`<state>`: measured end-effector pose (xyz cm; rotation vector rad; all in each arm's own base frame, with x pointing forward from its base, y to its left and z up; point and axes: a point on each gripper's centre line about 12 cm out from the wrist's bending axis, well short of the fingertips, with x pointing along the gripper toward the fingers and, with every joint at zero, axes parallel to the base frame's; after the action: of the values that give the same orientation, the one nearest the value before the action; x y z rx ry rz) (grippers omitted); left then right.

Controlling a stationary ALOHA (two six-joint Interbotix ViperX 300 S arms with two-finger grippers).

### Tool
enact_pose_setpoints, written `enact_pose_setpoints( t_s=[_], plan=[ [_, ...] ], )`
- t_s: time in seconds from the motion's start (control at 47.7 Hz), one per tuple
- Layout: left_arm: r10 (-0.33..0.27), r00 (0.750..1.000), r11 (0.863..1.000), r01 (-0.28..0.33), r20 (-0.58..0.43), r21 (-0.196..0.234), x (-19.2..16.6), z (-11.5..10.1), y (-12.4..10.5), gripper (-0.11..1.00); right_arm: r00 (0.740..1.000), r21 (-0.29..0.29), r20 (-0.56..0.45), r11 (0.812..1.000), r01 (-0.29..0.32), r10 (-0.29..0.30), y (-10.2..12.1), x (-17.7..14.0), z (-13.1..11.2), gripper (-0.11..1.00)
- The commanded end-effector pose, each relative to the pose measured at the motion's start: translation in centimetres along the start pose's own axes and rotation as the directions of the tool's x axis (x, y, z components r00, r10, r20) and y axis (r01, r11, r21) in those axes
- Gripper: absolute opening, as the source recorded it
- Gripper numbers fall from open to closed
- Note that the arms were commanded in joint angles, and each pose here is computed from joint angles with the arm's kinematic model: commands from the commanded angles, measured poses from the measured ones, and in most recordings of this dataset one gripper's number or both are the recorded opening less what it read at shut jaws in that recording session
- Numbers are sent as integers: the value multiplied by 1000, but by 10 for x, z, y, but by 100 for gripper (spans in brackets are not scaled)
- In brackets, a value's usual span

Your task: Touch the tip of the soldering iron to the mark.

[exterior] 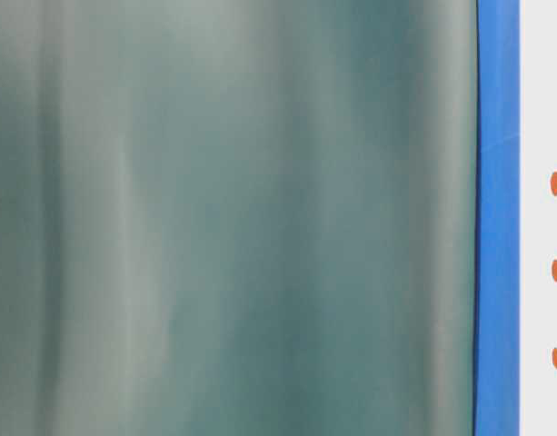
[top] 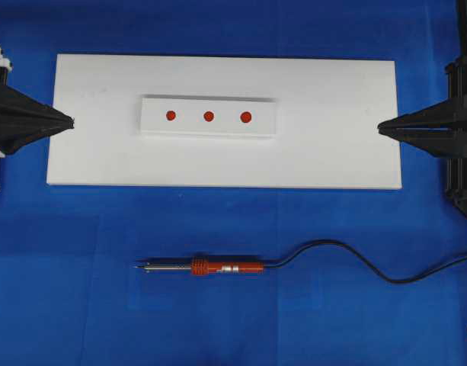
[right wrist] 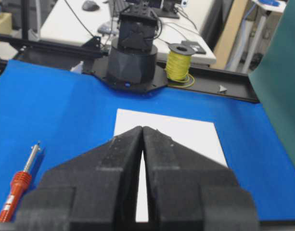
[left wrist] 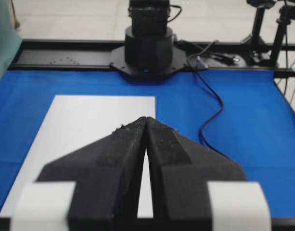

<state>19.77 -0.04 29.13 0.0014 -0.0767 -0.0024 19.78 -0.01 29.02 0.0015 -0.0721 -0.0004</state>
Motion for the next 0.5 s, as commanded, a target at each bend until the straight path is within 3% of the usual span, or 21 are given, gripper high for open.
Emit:
enact_pose_setpoints(
  t_s=[0.0, 0.126, 0.482],
  plan=[
    [-2, 1000, 1000, 2, 8, 4, 1, 2, 0, 0, 1000, 7, 17, 1000, -10, 10, 2, 4, 9, 0],
    [-2, 1000, 1000, 2, 8, 4, 0, 2, 0, 0, 1000, 9, 2, 1000, -15, 15, 3, 5, 7, -6],
    [14, 1000, 1000, -14, -5, 0, -1, -3, 3, 0, 998, 89, 5, 994, -63, 63, 13, 8, 11, -6]
  ],
)
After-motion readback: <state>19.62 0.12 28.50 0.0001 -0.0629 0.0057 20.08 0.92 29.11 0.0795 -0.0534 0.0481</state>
